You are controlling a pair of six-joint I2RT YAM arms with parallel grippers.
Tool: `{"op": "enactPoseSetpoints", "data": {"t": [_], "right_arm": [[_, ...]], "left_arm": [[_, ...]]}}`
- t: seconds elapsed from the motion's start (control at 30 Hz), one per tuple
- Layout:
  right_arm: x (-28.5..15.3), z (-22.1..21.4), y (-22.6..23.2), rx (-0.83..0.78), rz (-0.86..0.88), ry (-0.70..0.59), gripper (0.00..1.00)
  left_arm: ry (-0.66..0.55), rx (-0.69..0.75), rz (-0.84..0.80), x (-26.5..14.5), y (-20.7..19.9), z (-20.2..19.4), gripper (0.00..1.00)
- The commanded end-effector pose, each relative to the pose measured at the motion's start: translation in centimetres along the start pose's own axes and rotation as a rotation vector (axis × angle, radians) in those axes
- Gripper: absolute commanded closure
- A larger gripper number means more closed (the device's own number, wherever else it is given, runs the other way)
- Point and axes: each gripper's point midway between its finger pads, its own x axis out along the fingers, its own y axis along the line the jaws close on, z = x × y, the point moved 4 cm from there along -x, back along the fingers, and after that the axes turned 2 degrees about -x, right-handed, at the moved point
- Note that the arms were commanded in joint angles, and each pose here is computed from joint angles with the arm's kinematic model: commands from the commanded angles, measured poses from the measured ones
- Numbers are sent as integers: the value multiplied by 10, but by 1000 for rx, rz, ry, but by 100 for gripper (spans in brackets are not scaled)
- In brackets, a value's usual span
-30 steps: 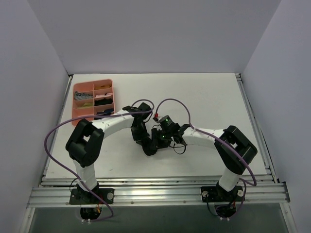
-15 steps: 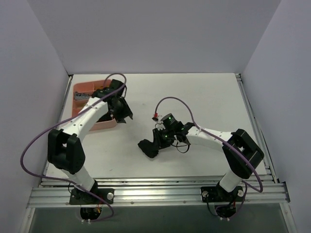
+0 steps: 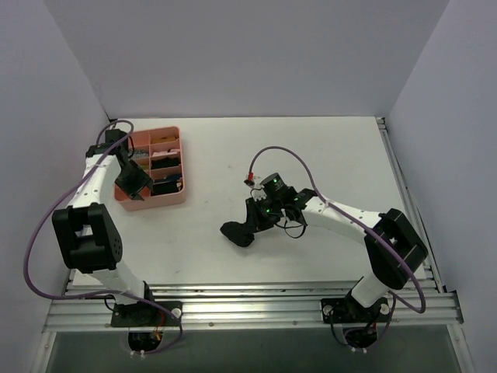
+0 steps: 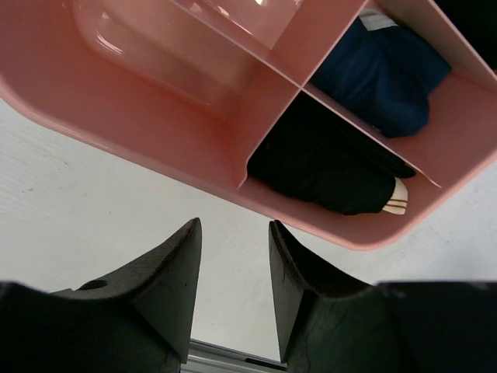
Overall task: Roll the underwear
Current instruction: Place the rolled underwear into the container
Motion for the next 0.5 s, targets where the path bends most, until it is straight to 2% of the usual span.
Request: {"op": "enactPoseSetpoints", "data": {"t": [0.0,0.2,0.47], "right_arm": [[-14,8,12,-19,47,-21,100],[-19,12,14,-23,56,-43,100],[-23,11,15,-14,76,-63,100]], "left_arm": [[8,65,19,2,1,6,53],[-15,95,119,8,12,18,53],[-50,104,-12,17,-16,38,53]]}}
